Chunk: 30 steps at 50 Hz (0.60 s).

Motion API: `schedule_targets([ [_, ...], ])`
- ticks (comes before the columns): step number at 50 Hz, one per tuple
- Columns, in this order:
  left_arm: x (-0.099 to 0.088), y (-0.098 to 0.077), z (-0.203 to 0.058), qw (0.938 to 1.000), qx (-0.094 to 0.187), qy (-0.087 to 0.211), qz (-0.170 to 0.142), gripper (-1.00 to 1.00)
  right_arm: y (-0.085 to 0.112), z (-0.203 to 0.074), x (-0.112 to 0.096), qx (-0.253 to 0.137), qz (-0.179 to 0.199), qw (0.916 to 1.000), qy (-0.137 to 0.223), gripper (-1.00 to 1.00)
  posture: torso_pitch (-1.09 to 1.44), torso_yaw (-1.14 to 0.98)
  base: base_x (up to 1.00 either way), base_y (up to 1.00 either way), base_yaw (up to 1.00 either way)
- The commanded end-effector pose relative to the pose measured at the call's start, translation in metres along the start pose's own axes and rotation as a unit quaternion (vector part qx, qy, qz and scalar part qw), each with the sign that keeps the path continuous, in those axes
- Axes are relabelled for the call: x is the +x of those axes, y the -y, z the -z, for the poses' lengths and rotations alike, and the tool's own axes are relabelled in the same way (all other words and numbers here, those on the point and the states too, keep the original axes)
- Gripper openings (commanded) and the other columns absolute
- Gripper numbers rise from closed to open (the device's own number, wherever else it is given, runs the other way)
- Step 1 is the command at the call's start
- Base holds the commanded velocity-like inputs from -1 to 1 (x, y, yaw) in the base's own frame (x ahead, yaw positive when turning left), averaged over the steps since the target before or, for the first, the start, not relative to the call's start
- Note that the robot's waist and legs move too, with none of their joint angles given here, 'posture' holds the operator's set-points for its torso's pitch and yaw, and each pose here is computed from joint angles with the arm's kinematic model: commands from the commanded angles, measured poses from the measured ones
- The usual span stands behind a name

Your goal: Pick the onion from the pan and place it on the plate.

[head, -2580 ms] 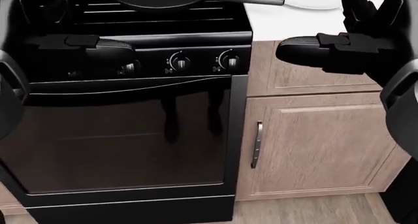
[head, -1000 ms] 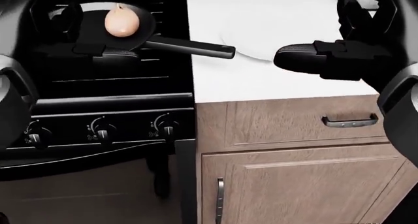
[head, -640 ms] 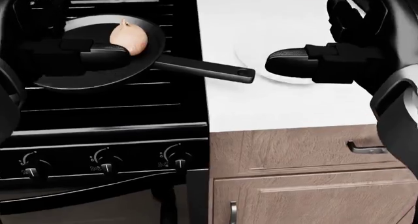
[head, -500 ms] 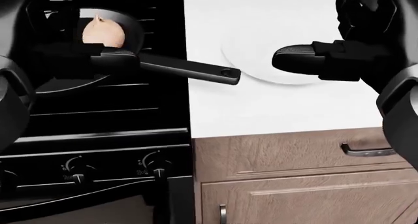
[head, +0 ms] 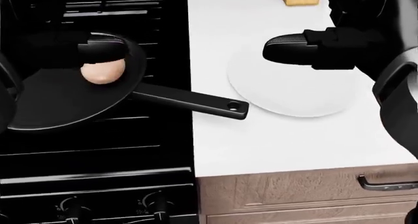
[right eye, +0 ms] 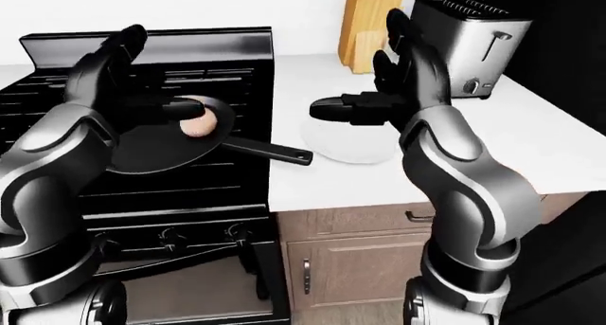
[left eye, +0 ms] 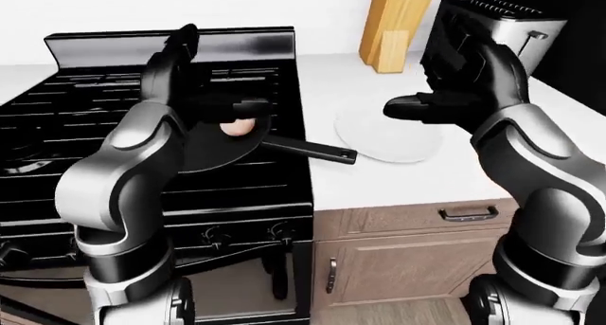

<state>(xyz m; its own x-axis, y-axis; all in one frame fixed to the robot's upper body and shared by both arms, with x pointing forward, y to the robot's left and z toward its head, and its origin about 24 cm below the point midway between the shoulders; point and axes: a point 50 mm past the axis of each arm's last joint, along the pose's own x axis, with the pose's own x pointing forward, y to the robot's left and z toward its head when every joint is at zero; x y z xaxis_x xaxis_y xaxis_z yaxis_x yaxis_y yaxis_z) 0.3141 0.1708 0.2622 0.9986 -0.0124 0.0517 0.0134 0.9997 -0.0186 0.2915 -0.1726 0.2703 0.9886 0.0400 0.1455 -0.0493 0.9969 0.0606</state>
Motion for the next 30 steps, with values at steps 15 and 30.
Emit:
schedule_targets([
  [15,-0.0039,0.0002,-0.021,0.9986,-0.004,0.053,0.002,1.0,0.0006,-0.016,-0.0029,0.001,0.006,0.9991,0.043,1.0,0.0,0.0,0.13,0.0,0.0],
  [30,-0.005,0.001,-0.0181,0.9987,-0.005,0.051,0.003,1.0,0.0038,-0.0153,-0.0019,0.003,0.023,0.9989,0.042,1.0,0.0,0.0,0.03,0.0,0.0],
])
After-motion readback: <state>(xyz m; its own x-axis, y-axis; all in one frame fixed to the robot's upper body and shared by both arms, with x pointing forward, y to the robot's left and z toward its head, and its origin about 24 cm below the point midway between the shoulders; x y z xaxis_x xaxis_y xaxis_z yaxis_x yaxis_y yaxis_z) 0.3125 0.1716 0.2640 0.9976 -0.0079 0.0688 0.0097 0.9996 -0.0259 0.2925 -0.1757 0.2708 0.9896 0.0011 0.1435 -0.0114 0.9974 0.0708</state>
